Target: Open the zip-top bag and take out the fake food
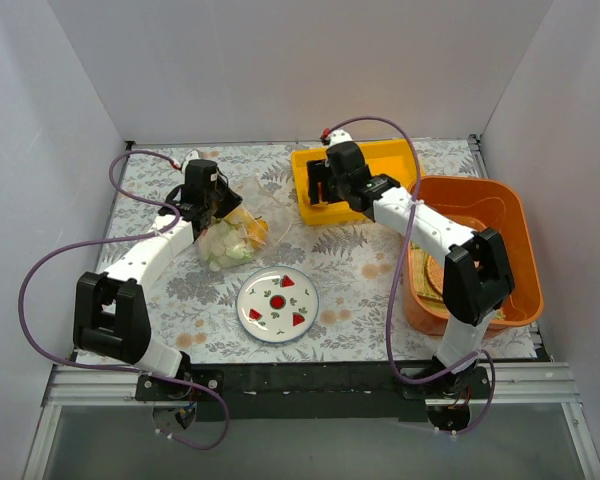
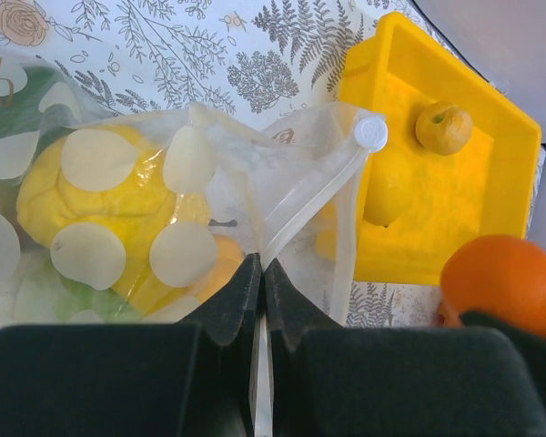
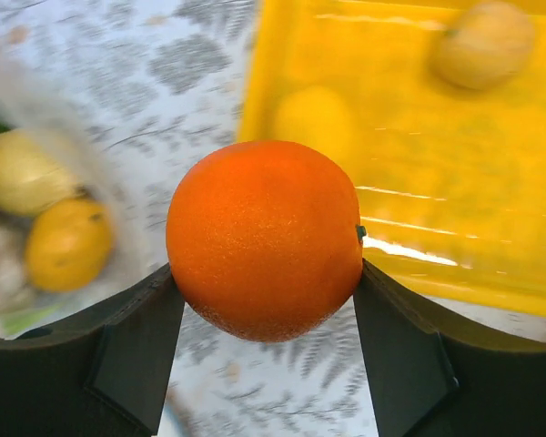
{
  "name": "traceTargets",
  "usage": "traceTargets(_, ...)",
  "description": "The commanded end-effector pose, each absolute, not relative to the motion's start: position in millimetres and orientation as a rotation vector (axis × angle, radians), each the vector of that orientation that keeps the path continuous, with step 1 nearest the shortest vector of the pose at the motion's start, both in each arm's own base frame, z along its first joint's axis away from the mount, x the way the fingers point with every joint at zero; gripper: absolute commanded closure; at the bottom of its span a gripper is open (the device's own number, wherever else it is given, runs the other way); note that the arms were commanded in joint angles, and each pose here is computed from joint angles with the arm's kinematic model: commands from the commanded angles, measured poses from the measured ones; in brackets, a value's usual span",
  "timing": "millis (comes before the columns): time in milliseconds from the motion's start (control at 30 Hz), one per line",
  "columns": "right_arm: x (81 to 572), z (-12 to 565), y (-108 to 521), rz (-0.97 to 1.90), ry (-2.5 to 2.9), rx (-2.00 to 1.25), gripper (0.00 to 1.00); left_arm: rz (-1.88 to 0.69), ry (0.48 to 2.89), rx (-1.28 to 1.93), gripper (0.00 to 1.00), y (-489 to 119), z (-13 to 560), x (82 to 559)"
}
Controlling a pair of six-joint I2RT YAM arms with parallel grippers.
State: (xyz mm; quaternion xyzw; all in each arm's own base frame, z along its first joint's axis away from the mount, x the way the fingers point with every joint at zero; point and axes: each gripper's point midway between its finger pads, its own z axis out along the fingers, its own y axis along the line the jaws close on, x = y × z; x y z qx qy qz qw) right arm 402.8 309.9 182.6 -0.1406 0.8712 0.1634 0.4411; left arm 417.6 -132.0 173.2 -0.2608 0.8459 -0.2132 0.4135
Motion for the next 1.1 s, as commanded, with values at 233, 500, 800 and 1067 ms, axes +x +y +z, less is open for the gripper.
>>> traceTargets(233, 475.6, 132.9, 222.2, 0.022, 2.302, -0.23, 0.2, -0.626, 2.076, -0.587, 1.0, -139.1, 206.0, 410.9)
traceTargets(500, 475.7, 162.0, 223.1, 0.047, 2.278, -0.221, 0.08, -0.682, 2.092, -0.549, 1.0, -147.8, 209.2, 405.4)
traceTargets(800, 406.6, 212.4, 329.6, 0.586, 2.15, -0.44, 0.23, -0.737, 2.089, -0.516, 1.0, -153.9, 217.7, 396.6)
traceTargets(1067, 350.9, 181.5, 420.5, 0.869, 2.201, -0.605, 0.45, -0.758, 2.105, -0.52, 1.0, -157.7, 211.5, 388.9)
